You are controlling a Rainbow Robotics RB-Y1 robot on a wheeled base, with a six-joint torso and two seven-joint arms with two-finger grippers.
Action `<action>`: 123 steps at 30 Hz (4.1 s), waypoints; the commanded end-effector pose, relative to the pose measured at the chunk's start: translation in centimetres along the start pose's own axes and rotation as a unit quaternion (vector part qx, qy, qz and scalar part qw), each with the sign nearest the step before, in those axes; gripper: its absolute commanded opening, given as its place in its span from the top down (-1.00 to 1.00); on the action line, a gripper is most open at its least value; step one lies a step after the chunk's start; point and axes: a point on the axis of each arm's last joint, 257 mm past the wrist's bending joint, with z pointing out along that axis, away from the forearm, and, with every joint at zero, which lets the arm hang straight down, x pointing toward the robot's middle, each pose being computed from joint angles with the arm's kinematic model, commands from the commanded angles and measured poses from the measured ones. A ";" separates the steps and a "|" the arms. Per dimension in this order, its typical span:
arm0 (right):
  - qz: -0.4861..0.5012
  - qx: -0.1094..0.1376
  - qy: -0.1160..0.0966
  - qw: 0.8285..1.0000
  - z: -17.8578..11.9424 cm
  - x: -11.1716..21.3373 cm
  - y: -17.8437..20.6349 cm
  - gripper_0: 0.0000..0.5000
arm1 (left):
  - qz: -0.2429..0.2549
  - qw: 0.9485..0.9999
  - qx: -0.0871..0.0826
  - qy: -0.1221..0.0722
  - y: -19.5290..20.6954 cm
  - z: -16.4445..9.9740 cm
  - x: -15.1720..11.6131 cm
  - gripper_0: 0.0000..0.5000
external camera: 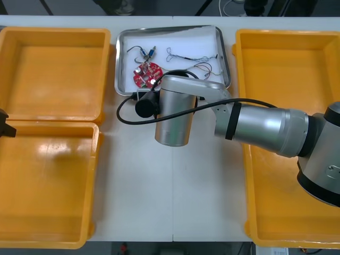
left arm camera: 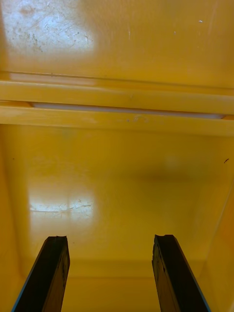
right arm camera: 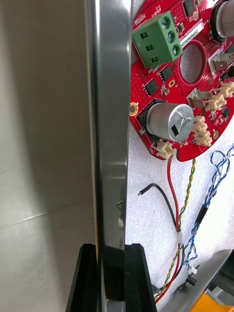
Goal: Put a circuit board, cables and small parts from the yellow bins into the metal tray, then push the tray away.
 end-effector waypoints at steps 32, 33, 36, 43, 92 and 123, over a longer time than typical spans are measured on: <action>0.074 -0.009 -0.062 0.995 0.3 -4.4 -6.3 -0.49 | 0.038 0.999 -0.023 -0.011 1.5 -1.6 -0.2 -1.00; 0.081 -0.015 -0.065 0.994 0.2 -4.5 -6.2 -0.70 | 0.038 0.999 -0.023 -0.011 1.5 -1.6 -0.2 -1.00; 0.120 -0.055 -0.071 0.989 -0.1 -4.6 -5.4 -1.00 | 0.038 0.999 -0.023 -0.011 1.5 -1.6 -0.2 -1.00; 0.176 -0.114 -0.060 0.976 -0.9 -3.8 -4.6 -1.00 | 0.038 0.999 -0.023 -0.011 1.5 -1.6 -0.2 -1.00; 0.664 -0.160 0.070 0.727 -16.0 21.3 4.0 -1.00 | 0.038 0.999 -0.023 -0.011 1.5 -1.6 -0.2 -1.00; 0.732 -0.165 0.169 0.639 -20.0 34.9 10.9 -1.00 | 0.038 0.999 -0.023 -0.011 1.5 -1.6 -0.2 -1.00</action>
